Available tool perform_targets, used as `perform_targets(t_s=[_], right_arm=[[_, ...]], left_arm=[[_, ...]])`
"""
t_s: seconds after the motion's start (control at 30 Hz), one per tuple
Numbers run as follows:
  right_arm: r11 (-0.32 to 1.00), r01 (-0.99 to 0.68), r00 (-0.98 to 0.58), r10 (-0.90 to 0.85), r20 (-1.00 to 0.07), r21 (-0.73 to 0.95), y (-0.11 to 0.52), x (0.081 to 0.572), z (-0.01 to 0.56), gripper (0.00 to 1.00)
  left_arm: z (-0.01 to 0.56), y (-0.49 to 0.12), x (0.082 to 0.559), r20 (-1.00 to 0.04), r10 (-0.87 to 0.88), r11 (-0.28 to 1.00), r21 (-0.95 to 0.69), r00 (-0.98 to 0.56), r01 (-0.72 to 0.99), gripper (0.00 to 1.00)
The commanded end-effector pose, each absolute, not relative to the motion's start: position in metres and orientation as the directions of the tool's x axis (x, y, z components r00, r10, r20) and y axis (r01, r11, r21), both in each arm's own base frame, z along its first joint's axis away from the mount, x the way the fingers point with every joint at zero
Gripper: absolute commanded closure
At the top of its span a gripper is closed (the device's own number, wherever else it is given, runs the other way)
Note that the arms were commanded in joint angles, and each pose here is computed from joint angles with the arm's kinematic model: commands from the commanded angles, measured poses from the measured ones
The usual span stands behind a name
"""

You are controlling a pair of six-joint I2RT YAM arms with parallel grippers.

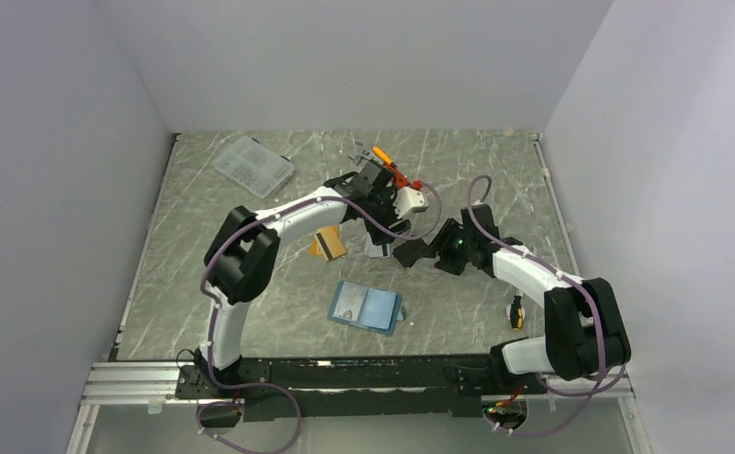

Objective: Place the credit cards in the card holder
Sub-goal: Pick up the credit card from the center of the board.

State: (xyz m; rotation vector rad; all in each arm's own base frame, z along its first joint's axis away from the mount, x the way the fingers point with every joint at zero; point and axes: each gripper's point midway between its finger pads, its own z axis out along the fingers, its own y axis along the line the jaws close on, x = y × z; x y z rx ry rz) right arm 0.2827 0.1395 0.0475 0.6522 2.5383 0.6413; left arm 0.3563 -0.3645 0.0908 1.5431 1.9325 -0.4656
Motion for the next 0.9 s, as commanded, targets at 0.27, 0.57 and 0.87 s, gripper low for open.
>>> perform_targets(t_s=[0.27, 0.57, 0.87], right_arm=[[0.614, 0.322, -0.748, 0.631, -0.203, 0.721, 0.150, 0.308, 0.059, 0.48], [0.596, 0.355, -0.740, 0.650, -0.173, 0.720, 0.148, 0.309, 0.045, 0.50], [0.595, 0.385, -0.728, 0.666, -0.164, 0.705, 0.145, 0.310, 0.035, 0.50]], left_arm=[[0.090, -0.417, 0.372, -0.706, 0.708, 0.200, 0.188, -0.009, 0.962, 0.33], [0.072, -0.418, 0.373, -0.668, 0.744, 0.212, 0.236, -0.001, 0.948, 0.31], [0.054, -0.418, 0.369, -0.635, 0.772, 0.207, 0.237, -0.010, 0.949, 0.30]])
